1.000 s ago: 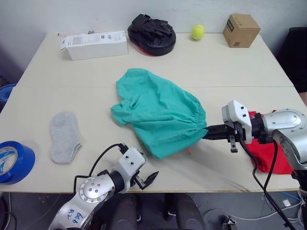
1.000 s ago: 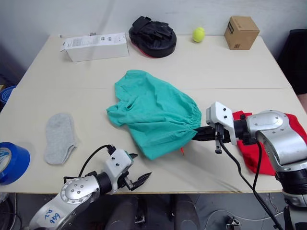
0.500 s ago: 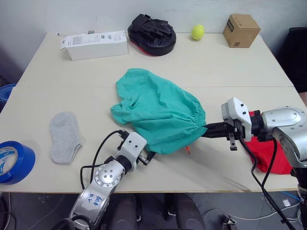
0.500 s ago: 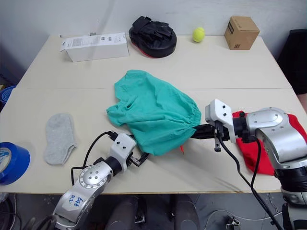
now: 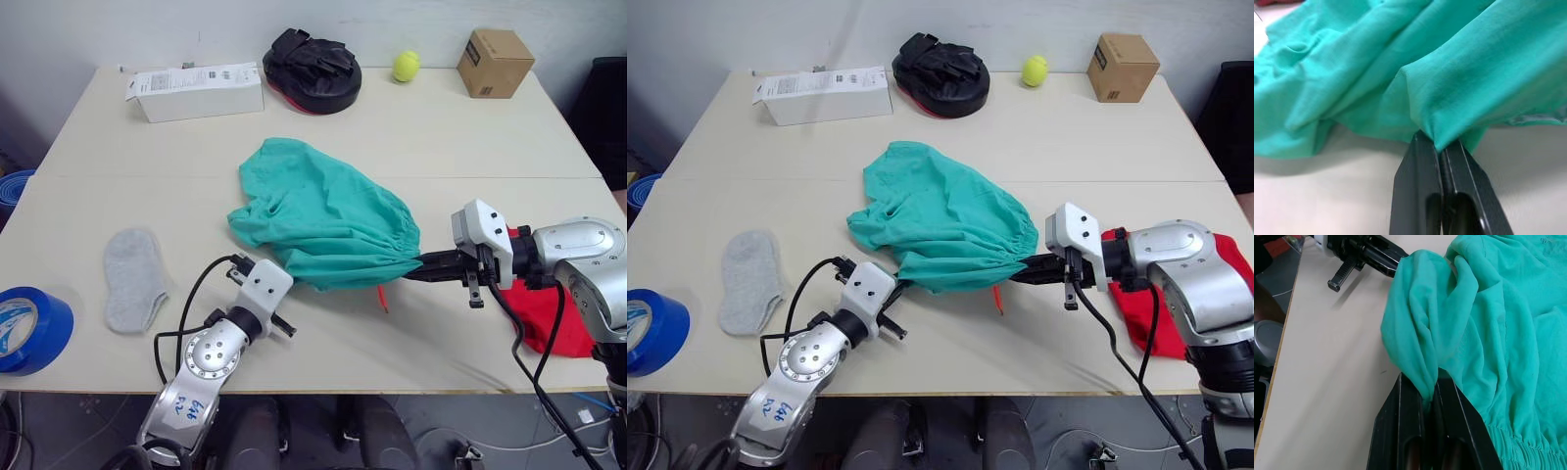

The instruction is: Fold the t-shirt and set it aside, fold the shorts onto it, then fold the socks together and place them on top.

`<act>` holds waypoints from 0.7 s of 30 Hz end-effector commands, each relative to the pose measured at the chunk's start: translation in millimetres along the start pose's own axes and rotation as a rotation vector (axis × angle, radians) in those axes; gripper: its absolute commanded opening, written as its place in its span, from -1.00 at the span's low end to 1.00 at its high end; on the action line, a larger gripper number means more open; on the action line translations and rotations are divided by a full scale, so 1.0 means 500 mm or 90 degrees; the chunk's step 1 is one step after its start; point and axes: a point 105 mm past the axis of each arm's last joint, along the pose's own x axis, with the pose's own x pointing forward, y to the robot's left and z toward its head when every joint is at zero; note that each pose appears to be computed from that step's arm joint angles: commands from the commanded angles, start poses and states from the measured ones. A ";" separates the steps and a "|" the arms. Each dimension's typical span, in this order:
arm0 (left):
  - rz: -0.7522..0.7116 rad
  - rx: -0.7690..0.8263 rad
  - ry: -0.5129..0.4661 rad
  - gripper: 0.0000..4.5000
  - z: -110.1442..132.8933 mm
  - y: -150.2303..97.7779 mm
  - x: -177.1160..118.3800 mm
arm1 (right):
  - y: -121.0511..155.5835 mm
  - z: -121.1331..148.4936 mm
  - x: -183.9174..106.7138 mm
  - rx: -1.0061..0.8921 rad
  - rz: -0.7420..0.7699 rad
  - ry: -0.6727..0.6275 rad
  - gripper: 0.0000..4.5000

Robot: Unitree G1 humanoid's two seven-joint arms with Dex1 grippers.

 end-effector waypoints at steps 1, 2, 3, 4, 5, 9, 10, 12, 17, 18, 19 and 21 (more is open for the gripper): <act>0.021 0.074 0.003 -0.98 0.004 0.082 -0.015 | 0.000 0.002 -0.010 -0.018 -0.003 -0.001 -1.00; -0.001 0.101 0.006 -0.98 0.005 0.093 -0.019 | 0.003 -0.001 -0.010 -0.018 0.001 0.001 -1.00; -0.031 0.122 0.005 -0.98 0.007 0.099 -0.022 | 0.006 -0.006 -0.010 -0.017 0.005 0.005 -1.00; -0.076 0.140 0.012 -0.98 0.007 0.097 -0.028 | 0.012 -0.015 -0.007 -0.018 0.014 0.014 -1.00; -0.133 0.163 0.027 -0.98 0.002 0.090 -0.037 | 0.022 -0.029 -0.002 -0.022 0.029 0.029 -1.00; -0.277 0.188 0.062 -0.98 -0.007 0.077 -0.058 | 0.048 -0.072 0.026 -0.034 0.073 0.059 -1.00; -0.294 0.185 0.070 -0.98 -0.009 0.078 -0.059 | 0.047 -0.076 0.031 -0.036 0.074 0.059 -1.00; -0.304 0.216 0.066 -0.98 0.000 0.102 -0.042 | 0.021 -0.085 0.045 -0.072 0.056 0.076 -1.00; -0.148 0.399 -0.009 -0.98 0.126 0.274 0.061 | -0.228 0.007 0.020 -0.276 -0.273 0.101 -1.00; -0.027 0.418 -0.070 -0.98 0.222 0.358 0.072 | -0.291 0.084 -0.022 -0.344 -0.400 0.070 -1.00; 0.070 0.428 -0.130 -0.98 0.313 0.424 0.059 | -0.319 0.132 -0.050 -0.358 -0.447 0.041 -1.00; 0.183 0.423 -0.222 -0.98 0.441 0.503 0.008 | -0.340 0.220 -0.106 -0.430 -0.540 -0.026 -1.00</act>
